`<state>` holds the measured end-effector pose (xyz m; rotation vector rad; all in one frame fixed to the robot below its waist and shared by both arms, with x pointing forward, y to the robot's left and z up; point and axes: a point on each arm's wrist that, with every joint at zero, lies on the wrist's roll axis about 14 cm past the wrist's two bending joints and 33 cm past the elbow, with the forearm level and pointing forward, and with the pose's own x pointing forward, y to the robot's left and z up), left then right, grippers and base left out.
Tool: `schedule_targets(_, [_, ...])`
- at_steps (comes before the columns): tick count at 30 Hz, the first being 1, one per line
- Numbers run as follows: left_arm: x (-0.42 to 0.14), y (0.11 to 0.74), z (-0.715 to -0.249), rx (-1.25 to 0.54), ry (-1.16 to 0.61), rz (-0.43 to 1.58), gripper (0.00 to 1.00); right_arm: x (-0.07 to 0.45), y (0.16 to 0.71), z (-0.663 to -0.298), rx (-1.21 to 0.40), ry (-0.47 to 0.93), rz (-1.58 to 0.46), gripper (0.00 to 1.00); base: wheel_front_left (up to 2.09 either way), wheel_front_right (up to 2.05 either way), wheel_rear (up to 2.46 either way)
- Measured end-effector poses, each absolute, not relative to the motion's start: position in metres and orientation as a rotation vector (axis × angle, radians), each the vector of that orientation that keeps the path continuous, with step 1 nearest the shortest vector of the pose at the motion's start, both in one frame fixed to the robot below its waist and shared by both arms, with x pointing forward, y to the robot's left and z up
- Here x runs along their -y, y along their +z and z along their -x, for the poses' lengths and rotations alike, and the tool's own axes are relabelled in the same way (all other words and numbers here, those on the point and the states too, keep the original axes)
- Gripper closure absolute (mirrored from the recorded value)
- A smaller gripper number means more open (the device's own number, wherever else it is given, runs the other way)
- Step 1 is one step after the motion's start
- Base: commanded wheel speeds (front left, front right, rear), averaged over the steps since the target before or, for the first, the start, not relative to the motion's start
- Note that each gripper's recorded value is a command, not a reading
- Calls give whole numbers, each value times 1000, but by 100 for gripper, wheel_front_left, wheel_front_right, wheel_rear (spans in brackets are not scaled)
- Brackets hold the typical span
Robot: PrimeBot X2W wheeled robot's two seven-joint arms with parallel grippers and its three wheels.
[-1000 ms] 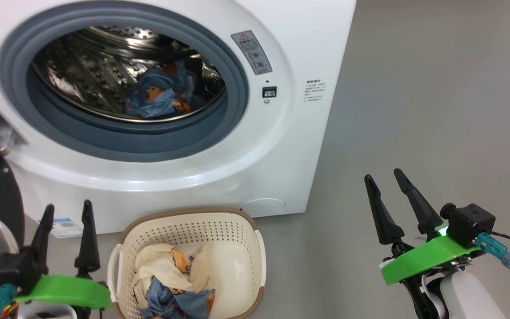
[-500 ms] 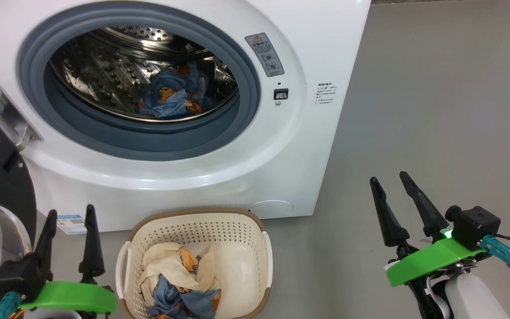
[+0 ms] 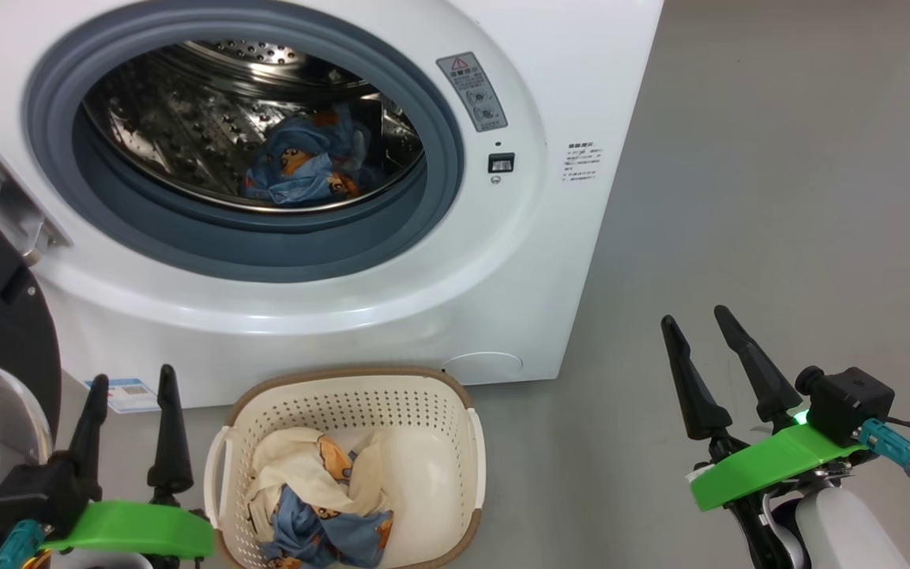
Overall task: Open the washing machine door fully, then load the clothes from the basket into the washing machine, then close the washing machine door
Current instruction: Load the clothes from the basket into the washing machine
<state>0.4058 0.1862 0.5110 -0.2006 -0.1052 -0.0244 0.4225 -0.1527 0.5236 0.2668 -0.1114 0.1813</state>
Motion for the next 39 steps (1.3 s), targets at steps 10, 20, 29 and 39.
schedule_targets(10, [-178,480,-412,11,-36,212,0,157,514,-425,86,168,-267,0,0,0,0])
schedule_targets(20, [-166,430,-435,-137,-80,196,0,156,499,-444,61,156,-279,0,0,0,0])
schedule_targets(29, [-157,363,-466,-326,-130,164,0,153,479,-476,38,150,-287,0,0,0,0])
schedule_targets(39, [-145,270,-477,-605,-164,183,0,154,440,-502,-21,136,-284,0,0,0,0])
